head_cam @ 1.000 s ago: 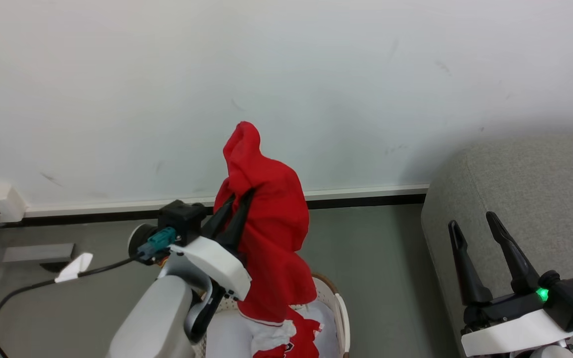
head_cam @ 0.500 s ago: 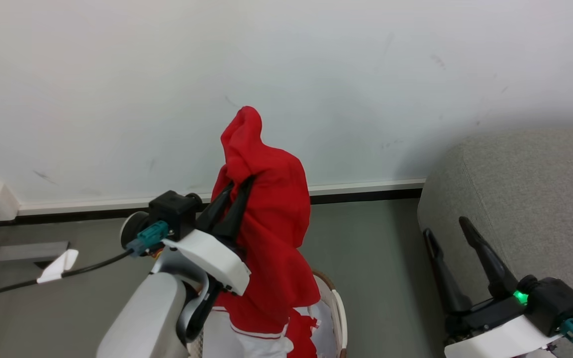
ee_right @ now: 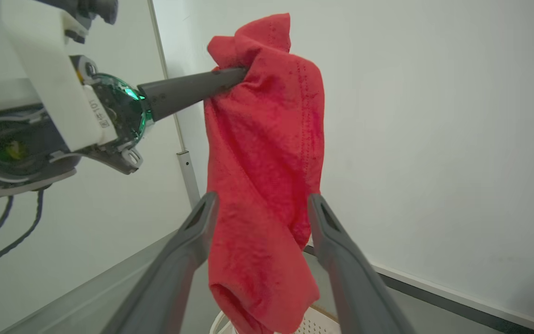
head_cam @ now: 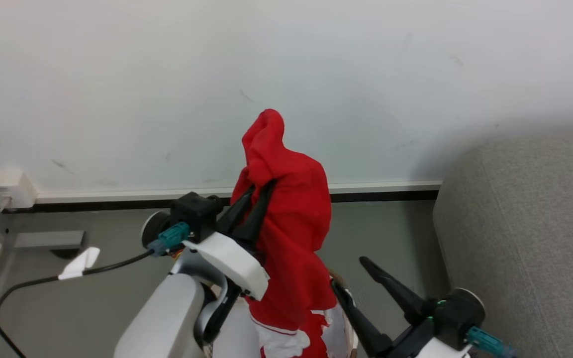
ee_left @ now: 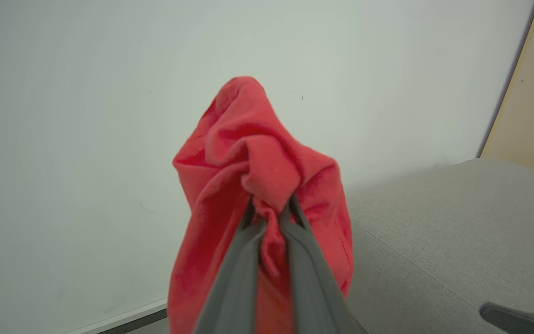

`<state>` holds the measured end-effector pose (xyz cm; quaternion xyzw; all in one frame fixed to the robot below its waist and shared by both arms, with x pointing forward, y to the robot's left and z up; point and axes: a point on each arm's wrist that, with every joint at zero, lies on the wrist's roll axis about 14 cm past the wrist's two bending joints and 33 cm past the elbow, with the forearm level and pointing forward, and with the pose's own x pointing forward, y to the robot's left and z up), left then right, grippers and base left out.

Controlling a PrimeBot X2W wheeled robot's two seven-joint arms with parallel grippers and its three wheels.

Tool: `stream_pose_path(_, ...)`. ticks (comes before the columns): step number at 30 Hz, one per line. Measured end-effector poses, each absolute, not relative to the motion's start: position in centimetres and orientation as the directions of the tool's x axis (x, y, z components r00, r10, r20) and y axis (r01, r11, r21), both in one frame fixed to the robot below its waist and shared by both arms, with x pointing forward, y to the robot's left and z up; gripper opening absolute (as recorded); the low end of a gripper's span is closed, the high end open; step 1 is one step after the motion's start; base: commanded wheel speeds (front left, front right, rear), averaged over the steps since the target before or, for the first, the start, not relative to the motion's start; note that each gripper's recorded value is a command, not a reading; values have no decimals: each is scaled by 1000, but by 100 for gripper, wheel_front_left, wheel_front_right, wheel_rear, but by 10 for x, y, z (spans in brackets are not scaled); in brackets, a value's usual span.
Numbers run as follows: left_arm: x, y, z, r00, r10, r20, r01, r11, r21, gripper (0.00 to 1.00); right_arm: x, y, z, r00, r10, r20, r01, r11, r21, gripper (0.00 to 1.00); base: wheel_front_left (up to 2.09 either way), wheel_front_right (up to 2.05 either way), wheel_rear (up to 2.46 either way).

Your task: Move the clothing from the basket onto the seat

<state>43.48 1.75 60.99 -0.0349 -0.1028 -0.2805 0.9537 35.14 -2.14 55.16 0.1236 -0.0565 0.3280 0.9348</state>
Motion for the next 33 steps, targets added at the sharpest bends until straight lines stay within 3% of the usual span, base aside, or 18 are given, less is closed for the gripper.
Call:
stream_pose_path(19,410,7,605,800,-566,200,582,813,-24,0,368,48,515,656,754,10,-748,649,139,100,0,0,0)
stream_pose_path(27,399,9,608,796,-571,200,585,811,-17,0,368,62,486,613,782,-111,-773,623,124,100,0,0,0)
stream_pose_path(32,395,12,610,799,-565,207,581,814,-22,0,373,71,489,605,788,-118,-778,616,124,100,0,0,0)
stream_pose_path(33,394,13,611,801,-562,209,579,815,-29,0,373,73,489,604,789,-116,-778,615,128,54,0,0,0)
